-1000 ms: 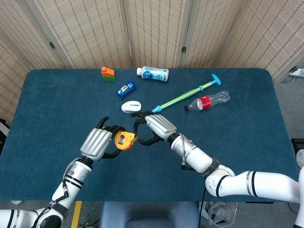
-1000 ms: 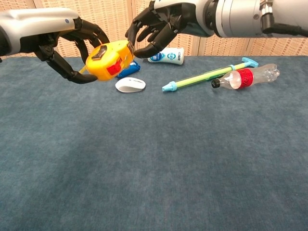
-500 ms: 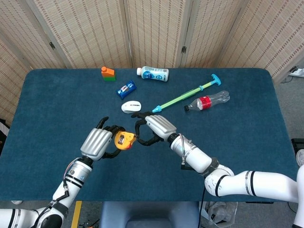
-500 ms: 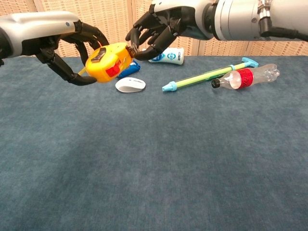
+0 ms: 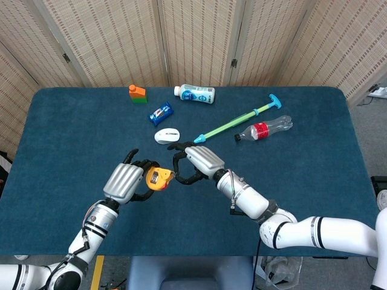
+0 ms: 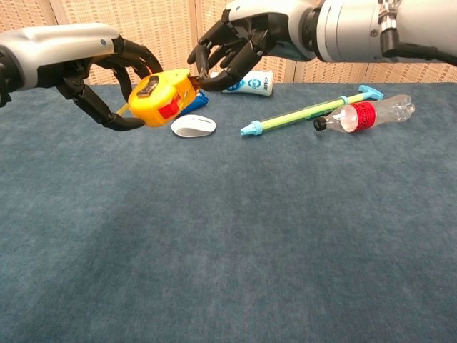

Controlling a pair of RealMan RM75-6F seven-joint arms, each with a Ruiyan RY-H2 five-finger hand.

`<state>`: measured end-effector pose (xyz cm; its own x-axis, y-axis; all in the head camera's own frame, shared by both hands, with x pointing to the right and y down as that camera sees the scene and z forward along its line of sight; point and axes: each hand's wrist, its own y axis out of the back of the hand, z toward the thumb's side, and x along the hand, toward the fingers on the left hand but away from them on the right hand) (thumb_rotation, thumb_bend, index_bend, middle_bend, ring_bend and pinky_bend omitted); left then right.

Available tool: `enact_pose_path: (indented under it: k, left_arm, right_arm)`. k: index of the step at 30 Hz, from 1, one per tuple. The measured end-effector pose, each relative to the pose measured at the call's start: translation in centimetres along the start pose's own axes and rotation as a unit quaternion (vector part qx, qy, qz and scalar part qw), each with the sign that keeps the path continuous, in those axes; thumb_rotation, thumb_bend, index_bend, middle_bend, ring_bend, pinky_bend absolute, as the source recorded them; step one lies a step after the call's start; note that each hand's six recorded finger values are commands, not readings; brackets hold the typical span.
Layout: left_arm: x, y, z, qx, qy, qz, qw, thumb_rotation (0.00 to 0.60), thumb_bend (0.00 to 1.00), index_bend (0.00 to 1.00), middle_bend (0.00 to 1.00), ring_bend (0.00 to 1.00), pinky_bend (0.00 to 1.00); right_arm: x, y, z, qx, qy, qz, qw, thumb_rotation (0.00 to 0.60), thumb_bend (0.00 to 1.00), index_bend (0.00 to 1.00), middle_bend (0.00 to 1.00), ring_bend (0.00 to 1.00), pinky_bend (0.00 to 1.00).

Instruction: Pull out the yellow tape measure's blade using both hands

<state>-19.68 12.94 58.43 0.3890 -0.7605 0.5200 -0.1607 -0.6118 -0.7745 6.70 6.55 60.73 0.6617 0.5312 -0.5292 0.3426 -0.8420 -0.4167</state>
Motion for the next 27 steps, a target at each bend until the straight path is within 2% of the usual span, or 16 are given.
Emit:
enact_pose_path:
  k: [18,27]
  left_arm:
    - [-0.02,-0.12,-0.12,0.0,0.001,-0.001,1.0,0.6,0.35,0.52,0.51,0.41,0.08]
    - [0.05,-0.25,-0.94,0.003,0.009,0.003,0.9999,0.6,0.35,0.52,0.51,0.41,0.08]
  right_arm:
    - [-0.18,0.02,-0.2,-0.004,-0.001,-0.006,1.0,0.6,0.37,0.61,0.21,0.17,0.09]
    - [0.41,0.5,-0.58,-0.001,-0.005,-0.012,0.9999,0.6,0.44,0.63,0.23,0.18,0.09]
